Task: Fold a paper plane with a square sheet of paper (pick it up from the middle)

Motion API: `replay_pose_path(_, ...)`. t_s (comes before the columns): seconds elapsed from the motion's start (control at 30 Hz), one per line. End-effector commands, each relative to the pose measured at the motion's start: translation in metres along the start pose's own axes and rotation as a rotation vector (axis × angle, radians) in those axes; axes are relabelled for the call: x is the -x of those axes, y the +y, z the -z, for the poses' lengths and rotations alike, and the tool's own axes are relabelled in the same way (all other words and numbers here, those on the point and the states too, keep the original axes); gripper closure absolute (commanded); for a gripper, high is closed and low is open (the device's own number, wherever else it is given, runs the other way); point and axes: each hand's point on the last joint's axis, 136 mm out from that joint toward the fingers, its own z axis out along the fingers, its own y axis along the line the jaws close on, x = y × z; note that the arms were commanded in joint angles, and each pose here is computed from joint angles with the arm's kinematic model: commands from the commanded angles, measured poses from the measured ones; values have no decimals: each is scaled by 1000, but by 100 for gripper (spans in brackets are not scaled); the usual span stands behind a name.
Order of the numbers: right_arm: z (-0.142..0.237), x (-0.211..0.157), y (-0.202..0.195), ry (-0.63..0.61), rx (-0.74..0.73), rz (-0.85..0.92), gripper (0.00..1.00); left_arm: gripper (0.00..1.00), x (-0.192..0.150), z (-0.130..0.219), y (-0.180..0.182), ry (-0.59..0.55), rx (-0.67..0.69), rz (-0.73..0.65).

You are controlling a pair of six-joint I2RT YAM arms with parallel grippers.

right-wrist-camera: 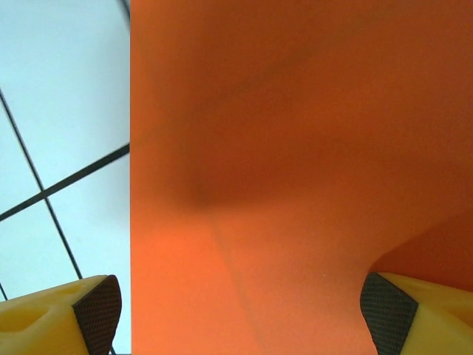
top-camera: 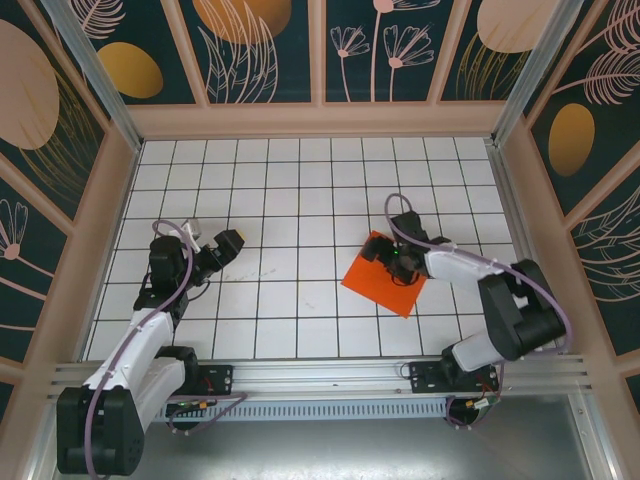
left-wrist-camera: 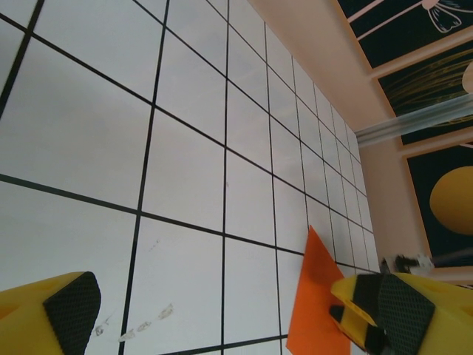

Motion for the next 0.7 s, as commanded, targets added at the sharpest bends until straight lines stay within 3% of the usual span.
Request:
replay_pose_path(0.0, -23, -17, 15, 89, -28, 135, 11, 1, -7, -1, 0, 36, -18, -2)
replay_pose_path(0.37, -78, -32, 102, 186, 2, 352, 12, 1, -17, -11, 4, 119, -4, 16)
replay_pose_path(0.67, -76, -47, 143, 242, 94, 603, 18, 1, -24, -15, 3, 161, 0, 8)
